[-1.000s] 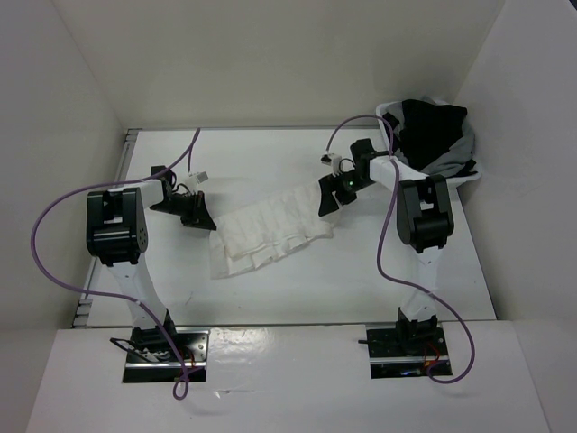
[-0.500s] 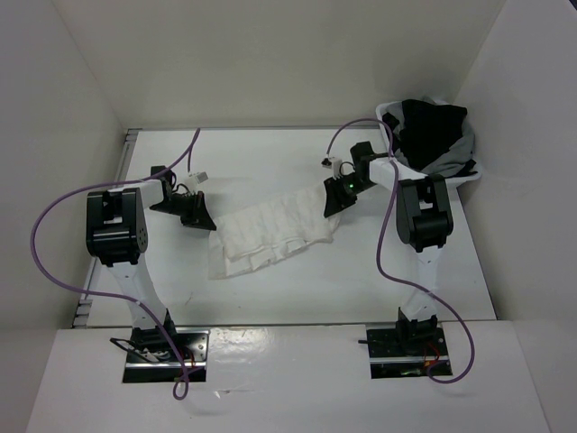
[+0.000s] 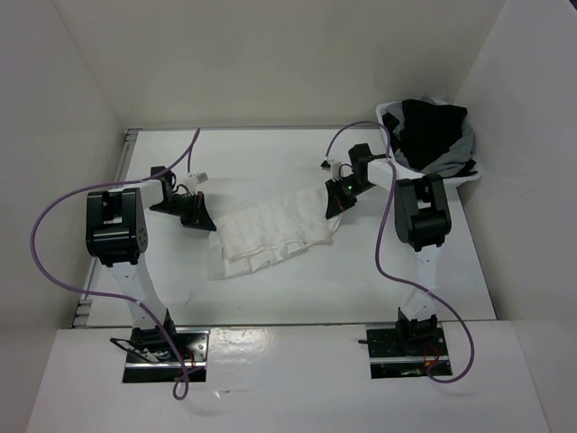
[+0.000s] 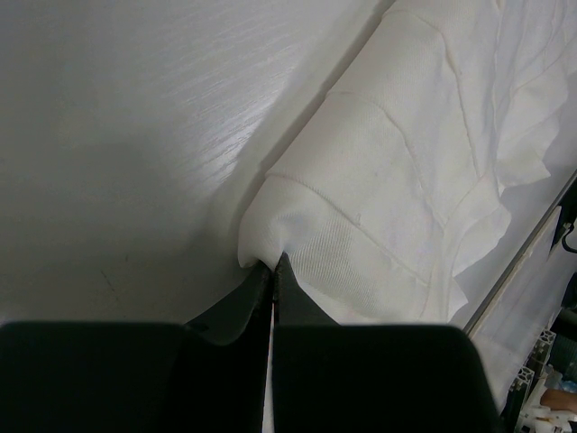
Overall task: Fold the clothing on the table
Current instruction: Fold the skirt
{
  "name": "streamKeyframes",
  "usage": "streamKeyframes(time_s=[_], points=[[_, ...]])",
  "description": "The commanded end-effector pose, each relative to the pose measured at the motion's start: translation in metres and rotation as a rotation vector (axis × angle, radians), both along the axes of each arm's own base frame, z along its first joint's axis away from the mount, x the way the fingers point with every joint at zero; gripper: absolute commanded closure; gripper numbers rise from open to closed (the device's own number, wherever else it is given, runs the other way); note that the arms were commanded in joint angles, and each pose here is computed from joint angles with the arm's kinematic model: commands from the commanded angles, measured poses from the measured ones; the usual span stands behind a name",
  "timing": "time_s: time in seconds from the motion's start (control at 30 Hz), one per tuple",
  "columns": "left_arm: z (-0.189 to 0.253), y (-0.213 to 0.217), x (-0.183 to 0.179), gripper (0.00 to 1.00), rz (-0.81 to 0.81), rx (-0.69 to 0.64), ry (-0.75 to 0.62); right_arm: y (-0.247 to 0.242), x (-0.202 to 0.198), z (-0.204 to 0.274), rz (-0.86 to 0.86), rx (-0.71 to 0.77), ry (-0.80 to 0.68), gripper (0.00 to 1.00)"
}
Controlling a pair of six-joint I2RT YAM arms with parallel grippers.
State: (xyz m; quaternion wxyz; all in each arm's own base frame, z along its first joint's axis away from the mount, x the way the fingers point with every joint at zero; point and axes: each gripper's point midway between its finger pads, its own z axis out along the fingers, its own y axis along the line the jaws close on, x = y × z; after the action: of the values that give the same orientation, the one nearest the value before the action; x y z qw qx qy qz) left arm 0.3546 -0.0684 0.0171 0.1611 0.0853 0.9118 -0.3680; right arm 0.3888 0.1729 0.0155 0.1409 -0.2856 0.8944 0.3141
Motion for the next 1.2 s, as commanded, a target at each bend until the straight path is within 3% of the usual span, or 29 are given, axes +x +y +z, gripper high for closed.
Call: streamKeyframes(time_s=[0.0, 0.1, 0.17, 0.2, 0.23, 0.33, 0.47, 0.63, 0.9, 1.17], points=[[0.008, -0.001, -0.004, 1.00, -0.023, 0.009, -0.031, 0.006, -0.005, 0.000, 0.015, -0.028, 0.007, 1.00], [0.008, -0.001, -0.004, 1.00, -0.023, 0.009, -0.031, 0.003, -0.001, 0.008, 0.002, -0.044, -0.015, 1.00], [0.008, -0.001, -0.004, 1.00, -0.023, 0.009, -0.031, 0.003, 0.004, 0.010, -0.011, -0.047, -0.029, 0.94], [0.008, -0.001, -0.004, 1.00, -0.023, 0.009, -0.031, 0.003, 0.002, 0.010, -0.011, -0.049, -0.019, 0.89], [0.008, -0.001, -0.004, 1.00, -0.023, 0.009, -0.031, 0.003, 0.002, 0.010, -0.011, -0.049, -0.019, 0.68], [0.008, -0.001, -0.004, 1.00, -0.023, 0.009, -0.031, -0.002, 0.004, 0.007, -0.022, -0.062, -0.010, 0.45], [0.009, -0.001, -0.004, 1.00, -0.031, 0.002, -0.039, -0.008, 0.006, 0.009, -0.038, -0.042, -0.005, 0.36], [0.009, -0.002, -0.006, 1.00, -0.031, 0.001, -0.030, -0.003, 0.001, 0.006, -0.029, -0.010, 0.020, 0.39], [0.011, -0.002, -0.005, 1.00, -0.031, 0.002, -0.039, -0.001, -0.005, -0.004, -0.024, 0.001, 0.064, 0.62], [0.011, -0.002, -0.005, 1.00, -0.031, 0.002, -0.039, 0.008, -0.006, -0.010, -0.018, 0.001, 0.077, 0.62]])
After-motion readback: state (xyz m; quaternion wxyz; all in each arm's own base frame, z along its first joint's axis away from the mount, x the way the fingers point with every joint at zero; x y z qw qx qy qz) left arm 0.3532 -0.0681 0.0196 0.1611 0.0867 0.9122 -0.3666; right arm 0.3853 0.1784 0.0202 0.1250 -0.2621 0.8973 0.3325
